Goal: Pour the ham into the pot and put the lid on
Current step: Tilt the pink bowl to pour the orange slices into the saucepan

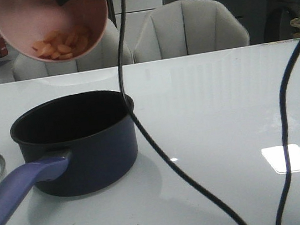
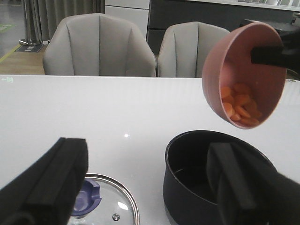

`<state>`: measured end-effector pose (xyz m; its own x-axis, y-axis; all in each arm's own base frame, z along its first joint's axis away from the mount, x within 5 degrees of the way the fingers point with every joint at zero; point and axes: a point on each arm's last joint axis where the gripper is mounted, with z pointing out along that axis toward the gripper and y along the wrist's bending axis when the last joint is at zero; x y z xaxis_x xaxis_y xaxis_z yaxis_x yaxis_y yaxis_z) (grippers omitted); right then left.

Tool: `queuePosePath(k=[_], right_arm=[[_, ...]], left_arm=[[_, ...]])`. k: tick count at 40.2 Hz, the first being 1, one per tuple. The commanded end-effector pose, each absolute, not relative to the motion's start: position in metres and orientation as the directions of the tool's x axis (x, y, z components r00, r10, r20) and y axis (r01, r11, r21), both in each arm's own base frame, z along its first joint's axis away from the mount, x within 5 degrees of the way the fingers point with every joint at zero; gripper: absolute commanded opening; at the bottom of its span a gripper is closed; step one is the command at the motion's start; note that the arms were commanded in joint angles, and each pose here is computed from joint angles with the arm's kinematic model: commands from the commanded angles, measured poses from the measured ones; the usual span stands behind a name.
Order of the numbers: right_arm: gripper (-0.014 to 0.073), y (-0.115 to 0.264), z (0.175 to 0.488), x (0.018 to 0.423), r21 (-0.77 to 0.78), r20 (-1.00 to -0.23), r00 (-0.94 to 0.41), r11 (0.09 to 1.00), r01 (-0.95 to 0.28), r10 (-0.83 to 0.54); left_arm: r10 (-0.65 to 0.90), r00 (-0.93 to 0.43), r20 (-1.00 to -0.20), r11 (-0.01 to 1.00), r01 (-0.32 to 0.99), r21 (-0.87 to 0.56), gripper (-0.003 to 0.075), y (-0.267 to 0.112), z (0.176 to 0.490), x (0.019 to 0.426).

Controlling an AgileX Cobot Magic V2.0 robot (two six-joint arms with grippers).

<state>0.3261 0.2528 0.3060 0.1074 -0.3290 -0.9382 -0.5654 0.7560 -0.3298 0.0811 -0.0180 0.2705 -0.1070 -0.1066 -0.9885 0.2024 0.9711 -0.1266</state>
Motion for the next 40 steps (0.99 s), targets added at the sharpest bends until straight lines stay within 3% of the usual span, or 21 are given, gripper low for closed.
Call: queuePosePath(k=[1, 11, 20, 31, 40], right_arm=[[0.0139, 0.246, 0.345, 0.323, -0.384, -0.906, 0.346, 0.817, -0.431, -0.243], [0.0139, 0.241, 0.329, 0.322, -0.380, -0.837, 0.516, 0.872, -0.307, -0.183], [0.0139, 0.247, 0.316, 0.312, -0.437, -0.686, 0.714, 0.865, -0.247, -0.143], [0.0139, 0.256, 0.292, 0.317, -0.487, -0.651, 0.741, 0.839, -0.241, -0.165], [0.0139, 0.257, 0.291, 0.316, -0.510, -0.635, 0.751, 0.828, -0.233, -0.180]], left_arm=[[-0.140, -0.009, -0.990, 0.968, 0.208, -0.139, 0.0574, -0.017, 0.287, 0.081], [-0.140, -0.009, -0.990, 0.968, 0.208, -0.139, 0.0574, -0.017, 0.287, 0.081], [-0.140, -0.009, -0.990, 0.968, 0.208, -0.139, 0.0574, -0.017, 0.287, 0.081], [-0.140, -0.009, -0.990, 0.968, 0.208, -0.139, 0.0574, -0.017, 0.287, 0.081], [-0.140, -0.009, -0.990, 0.968, 0.208, -0.139, 0.0574, -0.017, 0.287, 0.081]])
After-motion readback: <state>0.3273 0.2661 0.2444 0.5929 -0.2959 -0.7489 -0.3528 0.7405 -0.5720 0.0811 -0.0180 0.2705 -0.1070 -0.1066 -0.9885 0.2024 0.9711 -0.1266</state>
